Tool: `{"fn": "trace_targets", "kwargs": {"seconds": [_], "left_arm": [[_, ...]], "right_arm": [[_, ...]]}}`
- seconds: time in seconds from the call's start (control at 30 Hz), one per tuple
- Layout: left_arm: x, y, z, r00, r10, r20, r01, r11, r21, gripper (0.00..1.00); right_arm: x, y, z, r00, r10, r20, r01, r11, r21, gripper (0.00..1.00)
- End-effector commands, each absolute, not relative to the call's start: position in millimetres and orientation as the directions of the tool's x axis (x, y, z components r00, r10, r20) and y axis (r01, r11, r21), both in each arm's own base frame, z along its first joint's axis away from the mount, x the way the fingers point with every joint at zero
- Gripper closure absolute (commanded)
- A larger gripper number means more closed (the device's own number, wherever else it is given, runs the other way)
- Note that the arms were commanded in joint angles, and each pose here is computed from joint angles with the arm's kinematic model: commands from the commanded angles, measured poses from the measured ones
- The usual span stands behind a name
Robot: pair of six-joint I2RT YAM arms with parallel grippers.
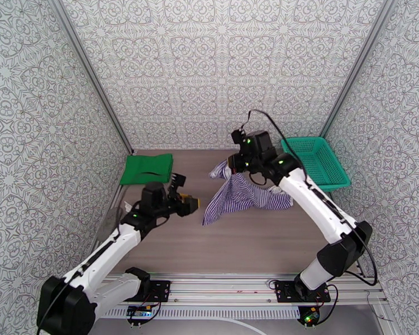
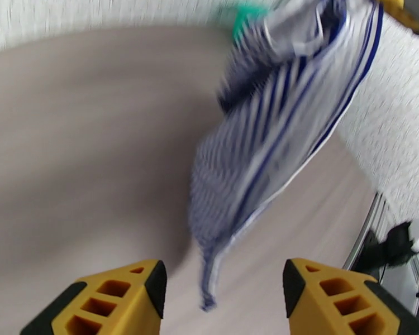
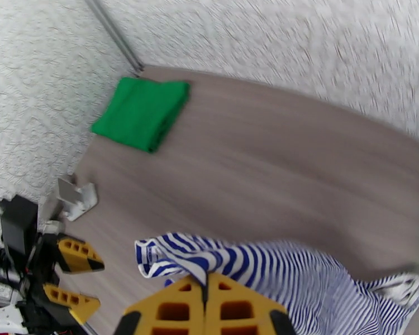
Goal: Fold and stack the mixed laundry pile
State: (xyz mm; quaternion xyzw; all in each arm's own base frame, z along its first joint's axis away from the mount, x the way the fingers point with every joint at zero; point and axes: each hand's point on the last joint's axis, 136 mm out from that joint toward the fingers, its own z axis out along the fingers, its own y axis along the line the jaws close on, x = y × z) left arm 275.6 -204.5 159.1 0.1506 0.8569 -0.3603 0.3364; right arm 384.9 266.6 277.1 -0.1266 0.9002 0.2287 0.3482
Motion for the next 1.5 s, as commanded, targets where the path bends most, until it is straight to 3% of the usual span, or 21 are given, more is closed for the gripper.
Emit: {"fn": "trace_targets", "kwargs": {"seconds": [0.0,0.1,0.2,0.4,0.57,0.7,0.93,1.17,1.47], "left_arm": [[275.2,-211.4,124.1,-0.768,0.034,-0.640,0.463,0.720,-0.517,0.38],[279.1,-223.5,107.3,-0.786,0.070,-0.615,0.467,0.718,-0.516,0.38],[287.5,-232.4,94.4,-0.797,0.094,-0.597,0.469,0.719,-0.513,0.38],[296.5,-260.2,84.2,-0.806,0.157,-0.571,0.507,0.681,-0.528,0.38],[288.0,-279.6,79.4,-0.804,0.203,-0.559,0.537,0.653,-0.535,0.36],[289.1,-280.8,78.2,-0.817,0.168,-0.551,0.509,0.659,-0.554,0.35],[323.7,-232.9,102.1,-0.837,-0.083,-0.541,0.342,0.692,-0.636,0.33],[348.3,-202.7,98.1,-0.878,-0.124,-0.462,0.210,0.767,-0.606,0.30],[369.1,-216.5,58.4,-0.933,-0.123,-0.338,0.109,0.798,-0.593,0.28]], "right_arm": [[391.6,243.6,204.9,-0.828,-0.053,-0.558,-0.248,0.928,0.279,0.50],[381.5,223.1,179.9,-0.869,-0.074,-0.490,-0.207,0.952,0.224,0.36],[375.0,189.3,177.4,-0.879,-0.021,-0.476,-0.134,0.970,0.205,0.33],[361.6,82.5,149.3,-0.897,0.199,-0.395,0.143,0.976,0.167,0.35],[358.0,32.0,120.8,-0.885,0.304,-0.353,0.266,0.952,0.153,0.42],[365.7,18.0,103.2,-0.871,0.358,-0.336,0.323,0.933,0.158,0.45],[402.0,12.9,99.8,-0.834,0.407,-0.372,0.375,0.913,0.159,0.45],[441.1,11.9,89.8,-0.811,0.431,-0.394,0.400,0.902,0.164,0.50],[470.3,12.0,56.7,-0.831,0.433,-0.349,0.412,0.901,0.135,0.56]]}}
